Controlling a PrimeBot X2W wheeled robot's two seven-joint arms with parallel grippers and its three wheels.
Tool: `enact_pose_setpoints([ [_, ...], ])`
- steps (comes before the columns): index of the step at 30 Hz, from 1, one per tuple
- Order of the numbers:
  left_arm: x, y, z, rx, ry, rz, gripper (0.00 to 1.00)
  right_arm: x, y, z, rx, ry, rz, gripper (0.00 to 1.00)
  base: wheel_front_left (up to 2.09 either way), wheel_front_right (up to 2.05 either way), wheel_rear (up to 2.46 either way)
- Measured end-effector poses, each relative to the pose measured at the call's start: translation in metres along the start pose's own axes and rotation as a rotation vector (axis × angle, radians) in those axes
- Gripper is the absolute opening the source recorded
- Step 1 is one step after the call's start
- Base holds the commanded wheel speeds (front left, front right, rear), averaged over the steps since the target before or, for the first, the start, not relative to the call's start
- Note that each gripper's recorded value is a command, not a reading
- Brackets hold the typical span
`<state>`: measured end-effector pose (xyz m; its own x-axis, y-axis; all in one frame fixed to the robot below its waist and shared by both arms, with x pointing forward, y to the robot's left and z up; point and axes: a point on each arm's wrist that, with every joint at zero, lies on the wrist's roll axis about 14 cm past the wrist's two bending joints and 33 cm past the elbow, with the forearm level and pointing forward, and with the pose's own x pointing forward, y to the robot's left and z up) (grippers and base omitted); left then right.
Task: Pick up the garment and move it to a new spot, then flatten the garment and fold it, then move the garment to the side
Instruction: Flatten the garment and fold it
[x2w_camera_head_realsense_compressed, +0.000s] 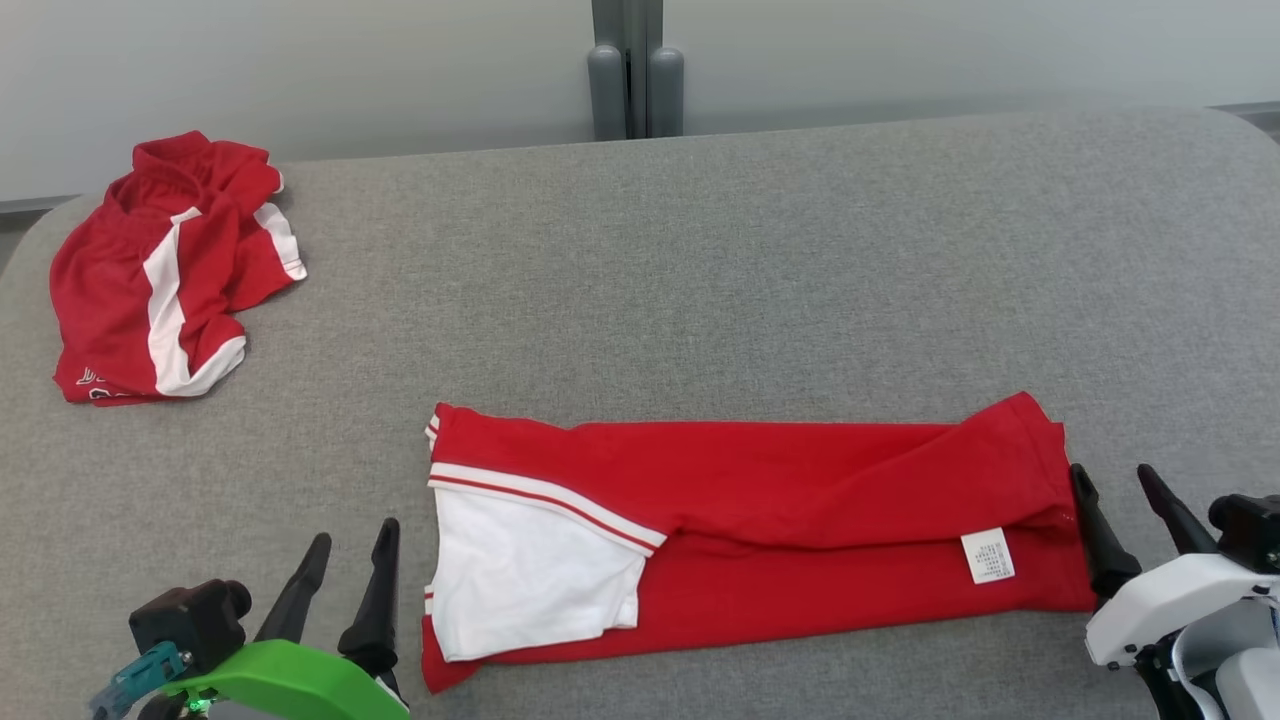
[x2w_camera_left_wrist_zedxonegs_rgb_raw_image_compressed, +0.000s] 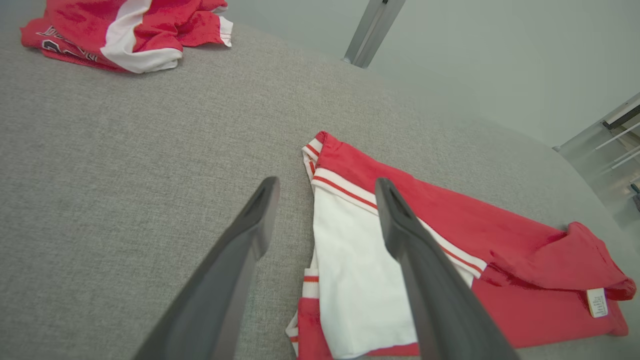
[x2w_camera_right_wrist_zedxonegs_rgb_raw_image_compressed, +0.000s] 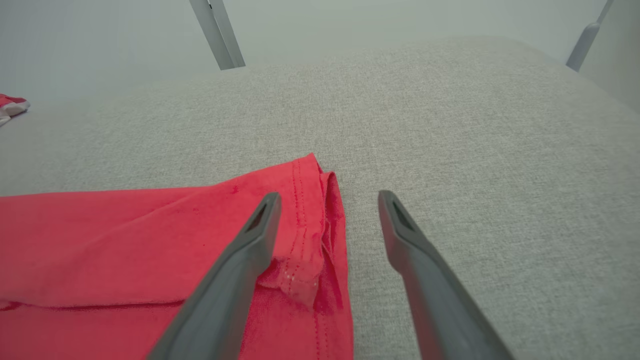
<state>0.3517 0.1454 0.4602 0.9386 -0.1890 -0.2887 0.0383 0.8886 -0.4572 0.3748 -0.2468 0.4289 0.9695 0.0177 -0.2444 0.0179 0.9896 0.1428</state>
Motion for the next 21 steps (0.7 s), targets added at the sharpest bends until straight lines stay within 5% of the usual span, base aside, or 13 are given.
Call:
enact_pose_setpoints([
  [8,-0.003,-0.005,0.017,0.076,-0.119,0.015,1.00,-0.002,-0.004,0.014,-0.007,-0.002,-0.026,1.00,0.00,0.00,0.00],
  [21,0.005,-0.005,0.024,0.116,-0.189,0.045,1.00,0.019,-0.004,-0.037,-0.015,0.328,-0.048,1.00,0.00,0.00,0.00],
])
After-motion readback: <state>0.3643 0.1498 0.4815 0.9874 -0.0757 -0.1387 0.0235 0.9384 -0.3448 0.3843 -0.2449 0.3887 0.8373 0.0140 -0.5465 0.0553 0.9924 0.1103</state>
